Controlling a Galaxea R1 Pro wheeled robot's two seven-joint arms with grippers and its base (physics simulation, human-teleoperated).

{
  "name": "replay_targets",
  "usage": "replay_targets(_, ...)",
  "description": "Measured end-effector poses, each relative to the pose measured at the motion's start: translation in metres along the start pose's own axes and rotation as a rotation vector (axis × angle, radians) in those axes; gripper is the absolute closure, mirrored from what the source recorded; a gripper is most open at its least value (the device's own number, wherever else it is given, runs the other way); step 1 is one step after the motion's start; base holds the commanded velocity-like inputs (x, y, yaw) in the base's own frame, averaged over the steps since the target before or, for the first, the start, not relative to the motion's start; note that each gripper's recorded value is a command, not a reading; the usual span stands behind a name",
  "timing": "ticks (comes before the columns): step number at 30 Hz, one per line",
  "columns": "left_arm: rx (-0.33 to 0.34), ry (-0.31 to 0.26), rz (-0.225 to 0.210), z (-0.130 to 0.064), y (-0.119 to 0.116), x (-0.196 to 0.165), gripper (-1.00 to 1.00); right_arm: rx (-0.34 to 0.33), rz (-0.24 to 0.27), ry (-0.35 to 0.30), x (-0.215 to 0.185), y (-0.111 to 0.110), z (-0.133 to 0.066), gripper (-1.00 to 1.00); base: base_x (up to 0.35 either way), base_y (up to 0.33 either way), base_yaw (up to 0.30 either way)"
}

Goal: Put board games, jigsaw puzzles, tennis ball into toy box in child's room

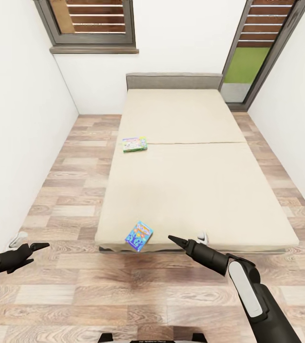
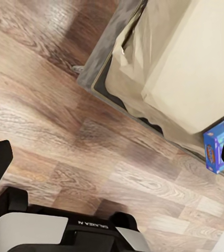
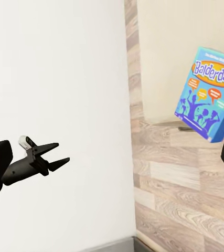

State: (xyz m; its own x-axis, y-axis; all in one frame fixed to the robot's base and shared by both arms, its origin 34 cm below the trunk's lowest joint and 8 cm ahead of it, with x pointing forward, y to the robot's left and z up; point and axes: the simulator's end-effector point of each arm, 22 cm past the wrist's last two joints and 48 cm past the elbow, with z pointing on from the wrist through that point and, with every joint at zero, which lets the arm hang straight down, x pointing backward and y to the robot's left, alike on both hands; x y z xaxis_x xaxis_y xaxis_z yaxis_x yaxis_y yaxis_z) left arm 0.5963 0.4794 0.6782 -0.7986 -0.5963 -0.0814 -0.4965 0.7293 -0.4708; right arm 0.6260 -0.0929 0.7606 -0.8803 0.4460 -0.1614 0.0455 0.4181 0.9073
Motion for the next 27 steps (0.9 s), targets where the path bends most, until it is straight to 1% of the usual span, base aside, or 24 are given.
replay_targets(27,0.027,-0.033,0.015,-0.015,-0.015,-0.011,-1.00,-0.020,-0.035,-0.019,-0.010,0.020,-0.005,-1.00,0.000,0.000,0.000)
